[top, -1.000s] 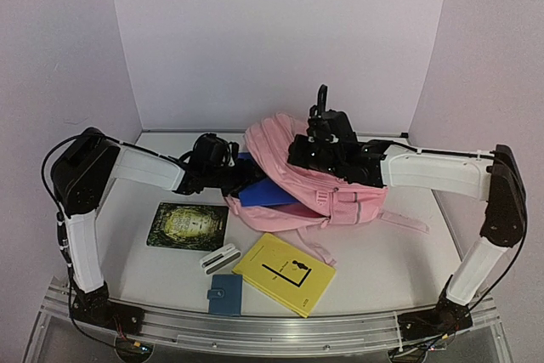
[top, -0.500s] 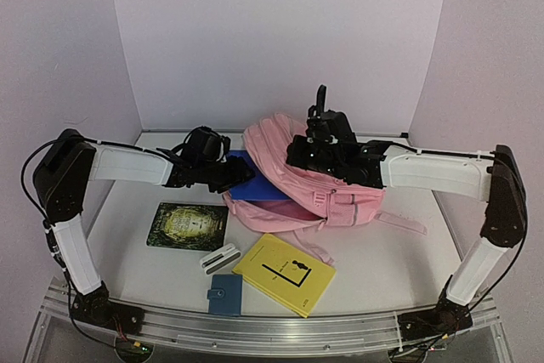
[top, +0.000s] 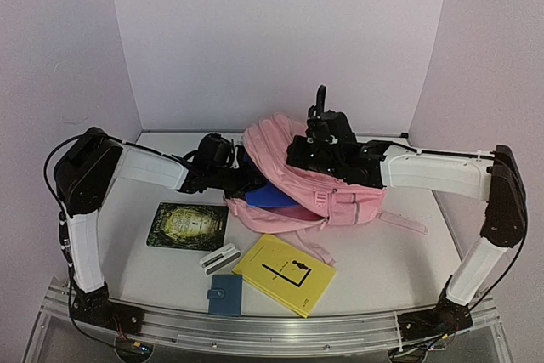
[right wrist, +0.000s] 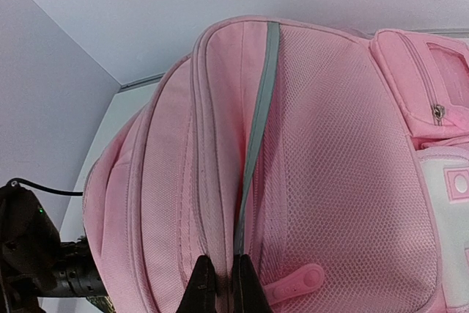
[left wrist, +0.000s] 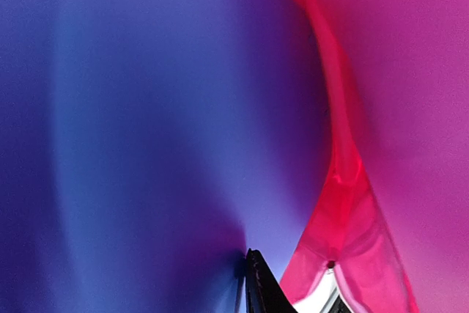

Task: Pack the student bag
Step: Place the files in the student bag.

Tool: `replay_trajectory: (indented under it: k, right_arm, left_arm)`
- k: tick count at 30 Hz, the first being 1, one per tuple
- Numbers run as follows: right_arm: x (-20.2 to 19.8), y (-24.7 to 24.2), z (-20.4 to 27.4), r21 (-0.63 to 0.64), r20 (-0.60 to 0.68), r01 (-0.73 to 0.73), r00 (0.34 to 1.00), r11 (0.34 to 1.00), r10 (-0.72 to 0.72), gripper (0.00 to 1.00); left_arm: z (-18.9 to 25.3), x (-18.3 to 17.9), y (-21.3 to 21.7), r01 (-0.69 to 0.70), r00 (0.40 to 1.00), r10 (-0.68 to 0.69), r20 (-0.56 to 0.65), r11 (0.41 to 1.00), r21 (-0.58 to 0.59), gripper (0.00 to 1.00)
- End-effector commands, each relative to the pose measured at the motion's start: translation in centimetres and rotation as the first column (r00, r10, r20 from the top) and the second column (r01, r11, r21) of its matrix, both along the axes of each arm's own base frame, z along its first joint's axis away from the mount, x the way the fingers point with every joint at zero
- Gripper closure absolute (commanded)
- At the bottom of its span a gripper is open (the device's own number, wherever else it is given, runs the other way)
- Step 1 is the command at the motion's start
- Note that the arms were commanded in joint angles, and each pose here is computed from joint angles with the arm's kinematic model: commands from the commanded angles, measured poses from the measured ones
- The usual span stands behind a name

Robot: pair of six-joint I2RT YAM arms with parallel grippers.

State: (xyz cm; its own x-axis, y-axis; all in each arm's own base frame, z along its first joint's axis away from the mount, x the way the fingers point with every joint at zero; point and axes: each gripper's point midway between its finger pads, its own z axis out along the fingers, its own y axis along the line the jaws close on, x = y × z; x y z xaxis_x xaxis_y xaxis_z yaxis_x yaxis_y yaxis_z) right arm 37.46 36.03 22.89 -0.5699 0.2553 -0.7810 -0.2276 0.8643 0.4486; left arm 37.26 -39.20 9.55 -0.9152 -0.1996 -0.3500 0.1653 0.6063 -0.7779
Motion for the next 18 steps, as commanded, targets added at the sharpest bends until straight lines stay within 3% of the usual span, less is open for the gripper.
replay_trajectory:
  k: [1, 5, 9, 13, 18]
  right_arm:
    - [0.0, 2.2, 8.3, 0.209, 0.151, -0.069, 0.988, 0.976, 0.037, 1.0]
    - [0.1, 1.6, 8.2, 0.199, 0.155, -0.044, 0.988, 0.979, 0.013, 1.0]
    - [0.1, -0.6, 7.9, 0.164, 0.165, 0.035, 0.984, 0.986, -0.062, 1.0]
    - [-0.2, -2.4, 7.2, 0.136, 0.164, 0.08, 0.981, 0.987, -0.102, 1.0]
    - [-0.2, -2.9, 5.8, 0.117, 0.144, 0.084, 0.985, 0.99, -0.1, 1.0]
  left_arm:
    - [3.5, -1.1, -4.9, 0.132, 0.99, -0.125, 0.072, 0.985, -0.109, 0.8]
    - [3.3, -1.0, -4.5, 0.13, 0.988, -0.125, 0.09, 0.99, -0.048, 0.73]
    - [4.6, -0.6, -0.7, 0.033, 0.984, -0.051, 0.171, 0.994, 0.105, 0.49]
    - [7.4, -1.6, 3.6, -0.038, 0.973, -0.005, 0.231, 0.983, 0.18, 0.26]
    - [10.6, -3.1, 8.4, -0.109, 0.957, 0.043, 0.288, 0.97, 0.219, 0.12]
